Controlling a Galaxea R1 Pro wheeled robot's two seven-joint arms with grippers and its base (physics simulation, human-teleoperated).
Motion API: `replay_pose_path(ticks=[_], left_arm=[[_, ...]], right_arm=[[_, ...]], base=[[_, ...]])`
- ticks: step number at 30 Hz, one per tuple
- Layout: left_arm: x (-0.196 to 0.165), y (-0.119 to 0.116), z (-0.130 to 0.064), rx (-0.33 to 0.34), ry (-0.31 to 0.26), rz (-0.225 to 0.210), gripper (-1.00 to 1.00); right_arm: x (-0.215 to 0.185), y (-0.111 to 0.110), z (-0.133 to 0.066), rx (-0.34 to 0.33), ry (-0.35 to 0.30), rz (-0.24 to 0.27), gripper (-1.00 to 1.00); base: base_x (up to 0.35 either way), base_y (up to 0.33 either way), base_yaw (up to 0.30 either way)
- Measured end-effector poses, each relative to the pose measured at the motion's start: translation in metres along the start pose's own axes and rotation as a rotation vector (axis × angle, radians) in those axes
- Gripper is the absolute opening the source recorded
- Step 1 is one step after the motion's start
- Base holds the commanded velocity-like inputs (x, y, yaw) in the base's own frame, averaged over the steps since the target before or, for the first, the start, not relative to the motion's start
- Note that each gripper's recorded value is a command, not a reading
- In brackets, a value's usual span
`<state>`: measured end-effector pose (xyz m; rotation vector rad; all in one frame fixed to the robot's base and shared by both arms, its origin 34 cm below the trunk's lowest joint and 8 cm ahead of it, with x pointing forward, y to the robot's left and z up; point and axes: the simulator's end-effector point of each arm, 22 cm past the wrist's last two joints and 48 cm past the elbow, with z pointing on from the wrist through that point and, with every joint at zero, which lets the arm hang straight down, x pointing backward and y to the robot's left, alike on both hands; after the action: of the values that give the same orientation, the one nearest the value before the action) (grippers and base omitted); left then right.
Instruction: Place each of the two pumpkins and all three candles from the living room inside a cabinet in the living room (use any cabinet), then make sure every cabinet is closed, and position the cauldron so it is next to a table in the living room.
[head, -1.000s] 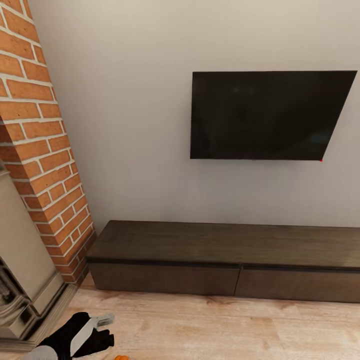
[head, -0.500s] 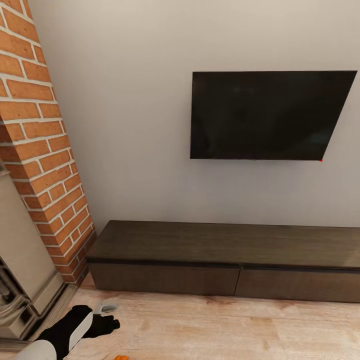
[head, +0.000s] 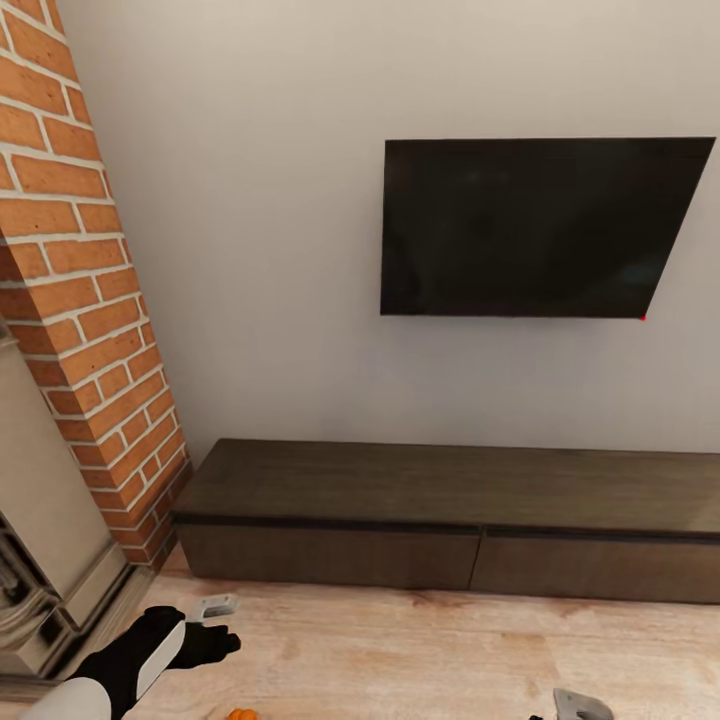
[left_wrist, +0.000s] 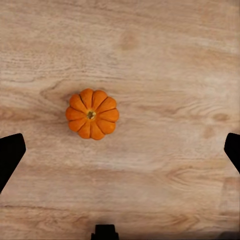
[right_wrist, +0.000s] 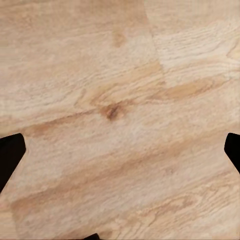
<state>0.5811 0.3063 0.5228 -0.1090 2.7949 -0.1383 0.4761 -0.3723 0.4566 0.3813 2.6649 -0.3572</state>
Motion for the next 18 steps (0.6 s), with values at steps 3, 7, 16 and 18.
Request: replay_pose_path(ticks=[3,7,16,18], left_arm=[[0.004,0.000,0.006,-0.005,0.003,0.008,1.00],[0.008,0.003,0.013,-0.012,0.004,0.014,1.00],[0.014,0.015,0.027,-0.028,0.003,0.017,1.00],[0.017,0.016,0.030,-0.029,0.004,0.017,1.00]], right_arm=[[-0.039,0.031,-0.009,-0.032,-0.030,-0.042,1.00],[-0.066,0.052,-0.018,-0.053,-0.050,-0.068,1.00],[-0.075,0.062,-0.040,-0.047,0.114,-0.138,1.00],[-0.083,0.063,-0.046,-0.039,0.119,-0.121,1.00]], base=[[0.000,0.000,0.000],[0.000,0.000,0.000],[0.000,0.000,0.000],[0.000,0.000,0.000]])
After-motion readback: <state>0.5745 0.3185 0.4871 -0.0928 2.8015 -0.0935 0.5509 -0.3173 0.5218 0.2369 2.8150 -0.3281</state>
